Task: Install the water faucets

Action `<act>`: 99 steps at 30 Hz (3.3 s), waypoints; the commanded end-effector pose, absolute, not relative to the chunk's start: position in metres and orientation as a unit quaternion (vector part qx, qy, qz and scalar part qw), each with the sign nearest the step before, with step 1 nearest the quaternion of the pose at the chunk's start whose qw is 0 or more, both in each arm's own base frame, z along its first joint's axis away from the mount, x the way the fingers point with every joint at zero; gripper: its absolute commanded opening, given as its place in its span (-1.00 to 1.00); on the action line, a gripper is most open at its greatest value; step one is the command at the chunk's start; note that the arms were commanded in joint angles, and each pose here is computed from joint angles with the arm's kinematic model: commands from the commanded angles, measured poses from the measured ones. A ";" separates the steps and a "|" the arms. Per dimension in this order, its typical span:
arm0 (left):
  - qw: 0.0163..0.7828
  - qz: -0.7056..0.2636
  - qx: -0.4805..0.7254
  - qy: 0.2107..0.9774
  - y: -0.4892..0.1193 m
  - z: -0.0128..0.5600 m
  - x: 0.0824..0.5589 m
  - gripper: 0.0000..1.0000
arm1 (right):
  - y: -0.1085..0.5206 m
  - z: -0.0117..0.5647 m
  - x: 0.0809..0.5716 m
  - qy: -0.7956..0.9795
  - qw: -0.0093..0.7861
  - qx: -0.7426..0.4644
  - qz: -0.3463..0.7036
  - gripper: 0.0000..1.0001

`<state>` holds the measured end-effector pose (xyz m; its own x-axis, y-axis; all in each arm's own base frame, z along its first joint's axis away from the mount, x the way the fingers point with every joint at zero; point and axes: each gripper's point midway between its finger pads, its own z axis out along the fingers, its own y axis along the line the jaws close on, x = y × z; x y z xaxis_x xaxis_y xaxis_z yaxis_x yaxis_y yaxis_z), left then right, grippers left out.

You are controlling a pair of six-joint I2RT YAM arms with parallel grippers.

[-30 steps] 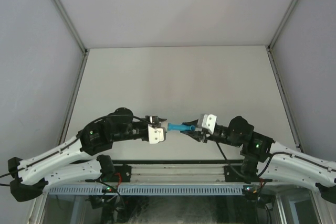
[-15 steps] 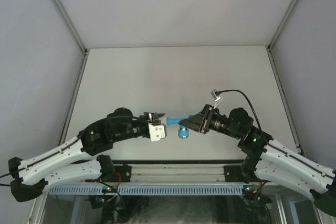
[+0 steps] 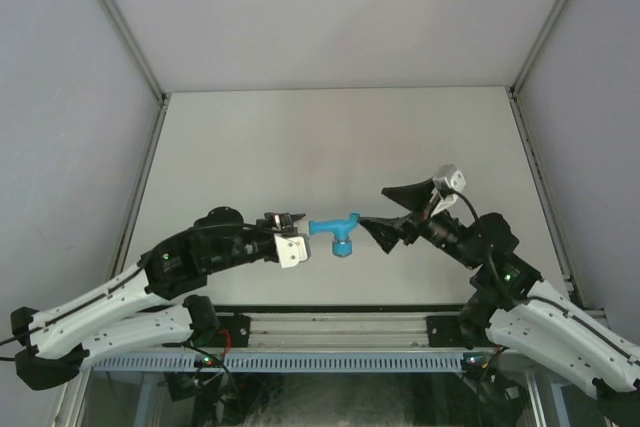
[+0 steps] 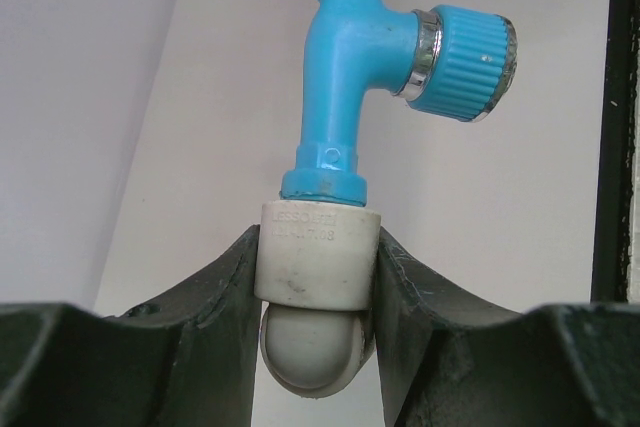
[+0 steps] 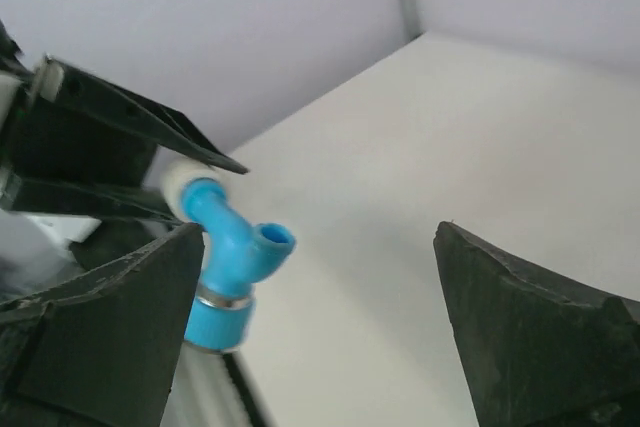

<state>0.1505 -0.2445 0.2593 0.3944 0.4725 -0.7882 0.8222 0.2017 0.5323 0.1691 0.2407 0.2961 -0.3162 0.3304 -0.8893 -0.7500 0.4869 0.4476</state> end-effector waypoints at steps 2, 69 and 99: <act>0.588 -0.170 0.595 0.521 -0.247 0.272 0.150 -0.99 | 0.226 0.329 0.166 0.468 0.729 -0.427 0.258 1.00; 0.597 -0.146 0.594 0.520 -0.254 0.262 0.160 -0.99 | 0.263 0.316 0.152 0.625 0.544 -0.195 0.525 -1.00; 0.634 -0.166 0.438 0.615 -0.230 0.265 0.187 1.00 | 0.267 0.182 0.230 0.743 0.547 -0.163 0.350 -1.00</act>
